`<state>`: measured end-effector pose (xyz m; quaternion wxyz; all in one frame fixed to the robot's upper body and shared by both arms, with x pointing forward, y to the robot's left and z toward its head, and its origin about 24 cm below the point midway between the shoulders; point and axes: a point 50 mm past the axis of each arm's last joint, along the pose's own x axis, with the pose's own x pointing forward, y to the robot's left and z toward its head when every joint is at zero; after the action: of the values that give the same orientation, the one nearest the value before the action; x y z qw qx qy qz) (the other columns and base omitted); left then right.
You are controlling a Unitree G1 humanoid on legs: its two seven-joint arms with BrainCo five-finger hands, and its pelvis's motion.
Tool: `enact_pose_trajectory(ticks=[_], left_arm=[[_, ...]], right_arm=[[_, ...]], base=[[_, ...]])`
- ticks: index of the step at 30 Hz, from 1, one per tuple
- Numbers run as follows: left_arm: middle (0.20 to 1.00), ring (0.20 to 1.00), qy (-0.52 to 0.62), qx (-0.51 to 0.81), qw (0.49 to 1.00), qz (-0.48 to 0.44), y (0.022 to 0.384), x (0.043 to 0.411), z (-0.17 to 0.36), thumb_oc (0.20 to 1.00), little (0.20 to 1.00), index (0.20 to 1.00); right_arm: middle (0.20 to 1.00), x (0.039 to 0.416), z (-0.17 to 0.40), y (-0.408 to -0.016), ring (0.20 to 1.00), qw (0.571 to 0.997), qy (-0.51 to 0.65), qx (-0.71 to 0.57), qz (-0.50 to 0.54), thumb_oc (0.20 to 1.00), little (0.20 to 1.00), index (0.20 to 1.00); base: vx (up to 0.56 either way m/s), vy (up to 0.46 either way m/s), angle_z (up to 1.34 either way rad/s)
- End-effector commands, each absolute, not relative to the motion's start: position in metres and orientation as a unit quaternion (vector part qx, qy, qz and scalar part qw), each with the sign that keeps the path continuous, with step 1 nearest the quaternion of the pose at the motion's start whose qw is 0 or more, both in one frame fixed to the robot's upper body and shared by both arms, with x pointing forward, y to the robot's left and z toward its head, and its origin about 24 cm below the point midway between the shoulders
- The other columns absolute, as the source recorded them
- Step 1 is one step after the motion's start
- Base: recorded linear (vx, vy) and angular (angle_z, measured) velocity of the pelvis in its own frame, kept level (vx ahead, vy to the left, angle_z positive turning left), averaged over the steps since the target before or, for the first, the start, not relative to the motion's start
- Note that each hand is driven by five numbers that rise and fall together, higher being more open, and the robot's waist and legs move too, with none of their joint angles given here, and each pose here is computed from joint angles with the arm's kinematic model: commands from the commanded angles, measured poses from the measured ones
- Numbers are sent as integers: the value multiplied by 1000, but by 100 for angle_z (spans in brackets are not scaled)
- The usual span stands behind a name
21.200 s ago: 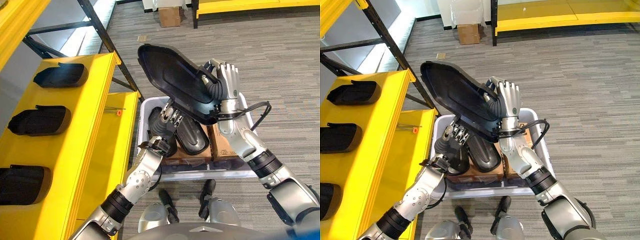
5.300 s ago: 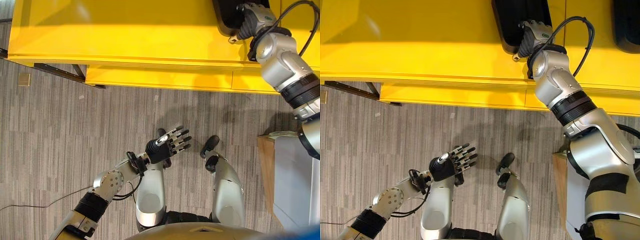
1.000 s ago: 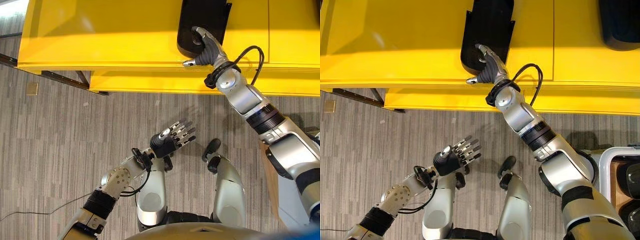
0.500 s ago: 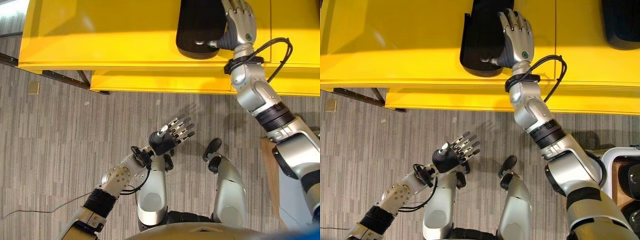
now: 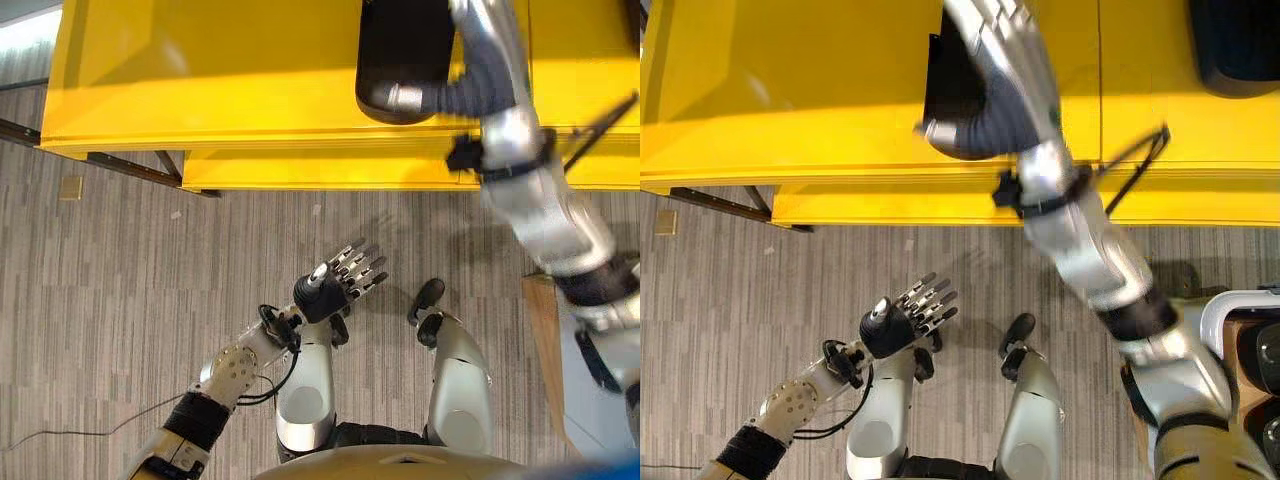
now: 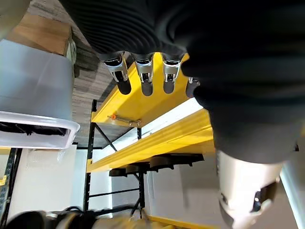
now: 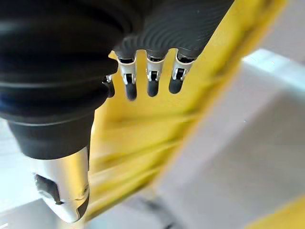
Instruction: Move parts from the plastic box to the shelf.
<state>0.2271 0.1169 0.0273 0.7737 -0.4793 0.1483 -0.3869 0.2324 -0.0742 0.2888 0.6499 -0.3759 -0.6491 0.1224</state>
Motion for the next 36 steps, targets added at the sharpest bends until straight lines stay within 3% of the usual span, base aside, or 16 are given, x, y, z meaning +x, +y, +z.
enact_pose_trajectory(ticks=[1, 2, 5, 8, 9, 13, 18, 24, 36], left_arm=[[1000, 1000, 107, -487, 755, -426, 107, 213, 33, 1000, 1000, 1000], [1000, 1000, 107, -487, 755, -426, 107, 213, 33, 1000, 1000, 1000], [1000, 1000, 86, -480, 769, -413, 115, 209, 31, 1000, 1000, 1000], [1000, 1000, 83, -479, 772, -410, 118, 207, 30, 1000, 1000, 1000], [1000, 1000, 81, -475, 775, -409, 122, 205, 29, 1000, 1000, 1000], [1000, 1000, 79, -468, 783, -403, 129, 204, 27, 1000, 1000, 1000], [1000, 1000, 88, -458, 792, -394, 136, 203, 23, 1000, 1000, 1000], [1000, 1000, 95, -453, 792, -398, 135, 205, 25, 1000, 1000, 1000], [1000, 1000, 103, -463, 775, -418, 125, 209, 22, 1000, 1000, 1000]], right_arm=[[1000, 224, 302, -71, 1000, 619, -673, -354, 196, 1000, 1000, 1000], [1000, 224, 302, -71, 1000, 619, -673, -354, 196, 1000, 1000, 1000], [1000, 205, 270, -61, 1000, 627, -587, -337, 385, 1000, 1000, 1000], [1000, 205, 250, -55, 1000, 615, -530, -374, 448, 1000, 1000, 1000], [1000, 214, 231, -55, 1000, 642, -464, -382, 476, 1000, 1000, 1000], [1000, 227, 205, -60, 1000, 647, -406, -417, 493, 1000, 1000, 1000], [1000, 246, 171, -75, 1000, 617, -336, -519, 487, 1000, 1000, 1000], [1000, 274, 187, -92, 1000, 654, -383, -561, 333, 1000, 1000, 1000], [1000, 286, 216, -85, 1000, 684, -443, -516, 262, 1000, 1000, 1000]], base=[[-15, 36, -15], [-16, 11, -10], [-50, 7, -17], [-38, -17, -5], [-40, -43, 1], [-24, -45, 2], [-8, -60, 6], [5, -30, 6], [5, 10, 0]])
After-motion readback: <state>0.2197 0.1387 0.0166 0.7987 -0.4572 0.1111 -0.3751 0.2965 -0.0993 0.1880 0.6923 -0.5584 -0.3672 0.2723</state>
